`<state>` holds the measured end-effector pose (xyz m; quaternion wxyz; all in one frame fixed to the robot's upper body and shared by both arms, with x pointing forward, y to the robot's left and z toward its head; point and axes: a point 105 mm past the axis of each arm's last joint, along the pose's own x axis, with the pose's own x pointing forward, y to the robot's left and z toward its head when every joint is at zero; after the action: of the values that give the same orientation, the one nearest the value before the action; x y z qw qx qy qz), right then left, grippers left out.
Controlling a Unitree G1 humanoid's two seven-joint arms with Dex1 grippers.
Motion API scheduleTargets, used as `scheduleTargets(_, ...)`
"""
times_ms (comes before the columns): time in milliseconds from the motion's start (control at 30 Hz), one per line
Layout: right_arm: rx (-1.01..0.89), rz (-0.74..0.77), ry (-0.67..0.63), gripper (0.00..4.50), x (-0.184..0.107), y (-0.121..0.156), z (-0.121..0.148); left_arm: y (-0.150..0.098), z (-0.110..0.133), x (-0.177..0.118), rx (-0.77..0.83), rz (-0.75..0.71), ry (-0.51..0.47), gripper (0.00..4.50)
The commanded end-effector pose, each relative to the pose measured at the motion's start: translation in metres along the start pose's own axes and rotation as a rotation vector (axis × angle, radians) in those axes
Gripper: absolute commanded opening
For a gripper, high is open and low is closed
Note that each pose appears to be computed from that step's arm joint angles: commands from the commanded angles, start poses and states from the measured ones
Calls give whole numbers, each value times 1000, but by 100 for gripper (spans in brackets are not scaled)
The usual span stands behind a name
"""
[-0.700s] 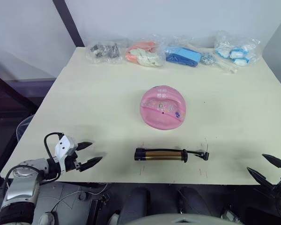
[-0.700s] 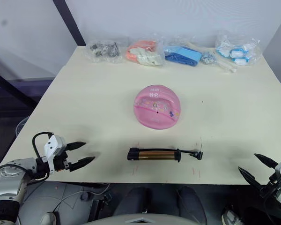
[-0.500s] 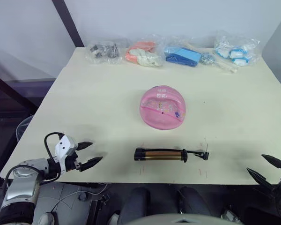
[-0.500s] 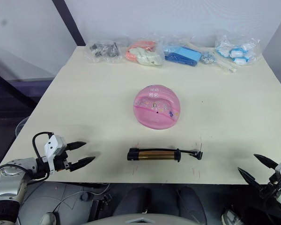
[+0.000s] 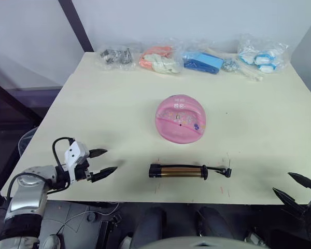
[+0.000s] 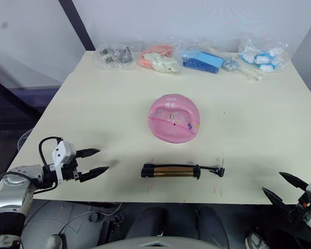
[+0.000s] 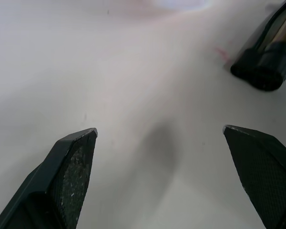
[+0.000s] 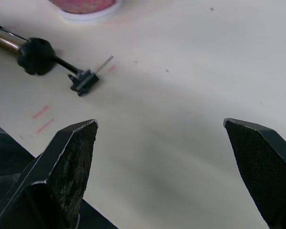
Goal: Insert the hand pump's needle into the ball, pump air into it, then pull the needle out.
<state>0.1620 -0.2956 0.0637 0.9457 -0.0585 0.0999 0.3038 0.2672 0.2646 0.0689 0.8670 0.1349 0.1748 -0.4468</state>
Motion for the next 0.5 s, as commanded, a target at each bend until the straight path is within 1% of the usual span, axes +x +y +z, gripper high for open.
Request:
scheduleTargets(33, -51, 50, -70, 445, 0, 6, 21, -5, 22, 14, 54, -80, -24, 450)
scheduleTargets(133, -60, 106, -92, 445, 4, 15, 29, -11, 36, 31, 88, -155, -27, 450)
scheduleTargets(300, -92, 219, -171, 445, 13, 34, 51, -25, 57, 67, 169, -287, 10, 450)
scheduleTargets(400, -120, 258, -195, 445, 17, 40, 58, -31, 64, 87, 237, -340, 59, 450)
scheduleTargets(467, -128, 257, -200, 445, 18, 41, 61, -33, 65, 95, 262, -356, 74, 450)
scheduleTargets(500, -131, 257, -205, 445, 19, 41, 62, -39, 69, 101, 263, -382, 76, 450)
